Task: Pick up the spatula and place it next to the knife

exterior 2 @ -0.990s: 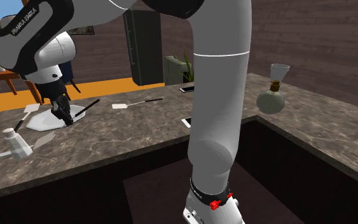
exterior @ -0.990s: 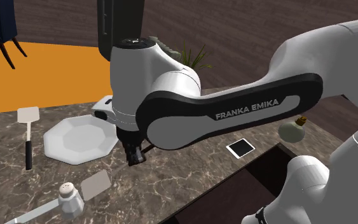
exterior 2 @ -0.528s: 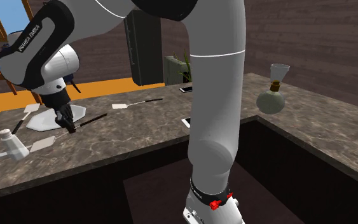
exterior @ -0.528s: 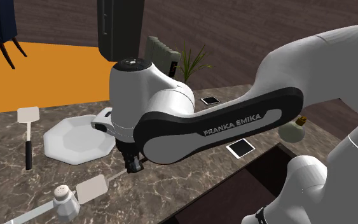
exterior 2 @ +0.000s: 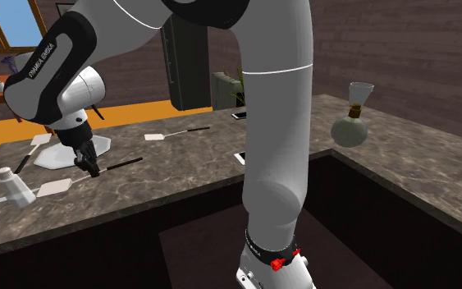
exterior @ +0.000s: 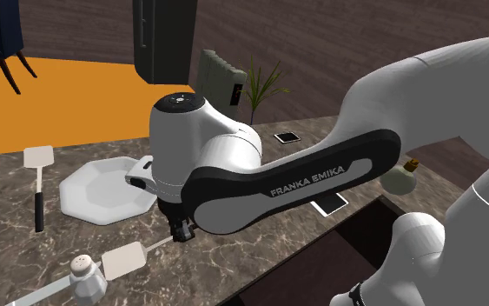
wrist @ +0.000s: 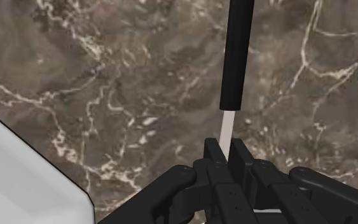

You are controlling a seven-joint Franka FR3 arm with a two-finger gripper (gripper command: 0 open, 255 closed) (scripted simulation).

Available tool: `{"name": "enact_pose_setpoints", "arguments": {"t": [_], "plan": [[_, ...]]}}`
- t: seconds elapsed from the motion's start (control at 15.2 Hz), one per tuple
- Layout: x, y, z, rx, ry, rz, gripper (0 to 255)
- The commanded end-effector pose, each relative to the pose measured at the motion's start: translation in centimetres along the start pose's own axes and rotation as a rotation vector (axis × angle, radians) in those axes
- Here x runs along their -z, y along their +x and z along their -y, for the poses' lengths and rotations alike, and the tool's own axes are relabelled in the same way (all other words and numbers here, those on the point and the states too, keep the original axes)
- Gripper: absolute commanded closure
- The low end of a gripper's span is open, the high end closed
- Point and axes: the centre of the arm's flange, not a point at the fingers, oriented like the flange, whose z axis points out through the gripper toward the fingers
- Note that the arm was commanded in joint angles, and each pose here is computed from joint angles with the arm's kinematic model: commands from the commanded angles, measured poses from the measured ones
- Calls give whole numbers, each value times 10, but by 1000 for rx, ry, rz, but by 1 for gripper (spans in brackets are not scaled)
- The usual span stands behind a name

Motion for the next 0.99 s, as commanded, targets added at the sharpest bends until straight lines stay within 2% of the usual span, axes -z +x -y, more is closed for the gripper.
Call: {"name": "enact_pose_setpoints", "arguments": {"t": [0.0,0.13,0.2,0.53,0.79,0.92], "plan": [[0,0,0,0,0,0,255],[0,0,0,0,0,0,255],[0,0,0,0,0,0,0],[0,0,0,0,0,0,0],[50,0,0,0,0,0,0],[50,0,0,0,0,0,0]]}}
